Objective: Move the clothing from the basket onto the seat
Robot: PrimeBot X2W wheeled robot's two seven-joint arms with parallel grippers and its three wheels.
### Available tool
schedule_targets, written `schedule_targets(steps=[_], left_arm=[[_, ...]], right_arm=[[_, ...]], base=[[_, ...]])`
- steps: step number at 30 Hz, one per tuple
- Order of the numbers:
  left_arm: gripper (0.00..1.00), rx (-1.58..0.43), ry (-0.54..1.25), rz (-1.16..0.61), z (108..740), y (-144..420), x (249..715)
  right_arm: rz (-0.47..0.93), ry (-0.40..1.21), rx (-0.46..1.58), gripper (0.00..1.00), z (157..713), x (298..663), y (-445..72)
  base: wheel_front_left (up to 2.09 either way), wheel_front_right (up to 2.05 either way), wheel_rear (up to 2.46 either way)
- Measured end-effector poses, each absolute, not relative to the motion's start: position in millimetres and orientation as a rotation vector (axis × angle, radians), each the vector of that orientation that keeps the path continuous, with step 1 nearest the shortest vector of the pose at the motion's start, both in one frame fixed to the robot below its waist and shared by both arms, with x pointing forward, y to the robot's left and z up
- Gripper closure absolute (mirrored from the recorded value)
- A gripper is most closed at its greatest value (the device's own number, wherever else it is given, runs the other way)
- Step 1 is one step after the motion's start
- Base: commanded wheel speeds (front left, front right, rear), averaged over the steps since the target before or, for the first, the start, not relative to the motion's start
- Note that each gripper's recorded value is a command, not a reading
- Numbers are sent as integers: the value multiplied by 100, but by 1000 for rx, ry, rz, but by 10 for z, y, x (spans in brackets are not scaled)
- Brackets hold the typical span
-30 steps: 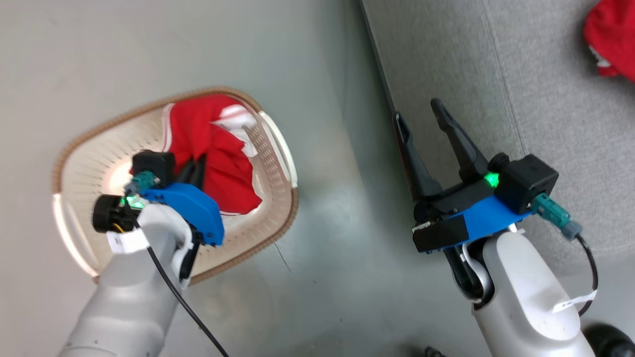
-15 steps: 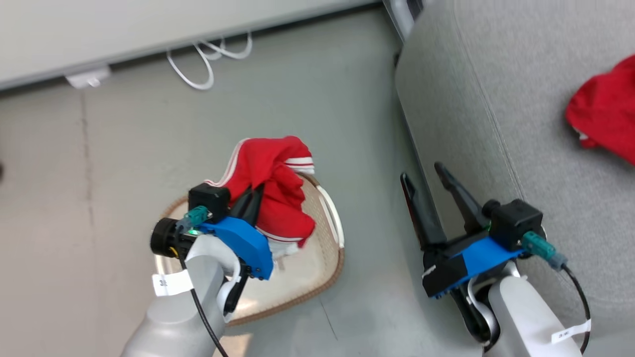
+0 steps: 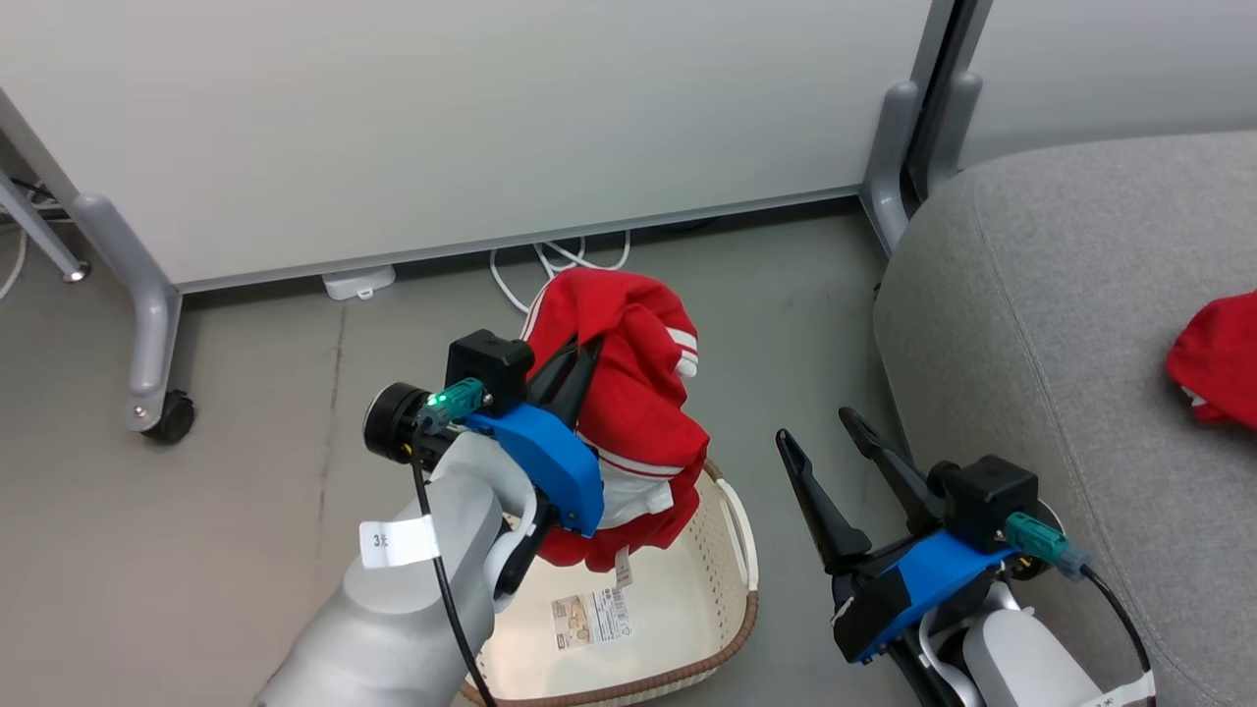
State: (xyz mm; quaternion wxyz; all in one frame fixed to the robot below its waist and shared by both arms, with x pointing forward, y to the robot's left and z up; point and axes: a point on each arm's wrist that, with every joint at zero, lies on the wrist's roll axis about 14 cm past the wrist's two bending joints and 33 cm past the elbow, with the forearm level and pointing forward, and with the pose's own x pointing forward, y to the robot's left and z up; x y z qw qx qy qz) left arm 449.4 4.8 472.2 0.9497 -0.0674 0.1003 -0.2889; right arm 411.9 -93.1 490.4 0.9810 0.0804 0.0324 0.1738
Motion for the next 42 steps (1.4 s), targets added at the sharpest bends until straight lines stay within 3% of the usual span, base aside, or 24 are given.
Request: schedule_targets(steps=[15, 30, 42], left_arm=[[100, -87, 25, -669, 5595, -122, 4461], [100, -101, 45, -702, 5539, -257, 4464], [100, -115, 61, -709, 5472, -274, 4522]], right_arm=[[416, 22, 152, 0, 5149, 3968, -747], [433, 27, 143, 0, 5160, 3985, -717], [537, 94, 45, 0, 5180, 4297, -475]], base=[[0, 0, 0], [0, 0, 0], [0, 0, 0]])
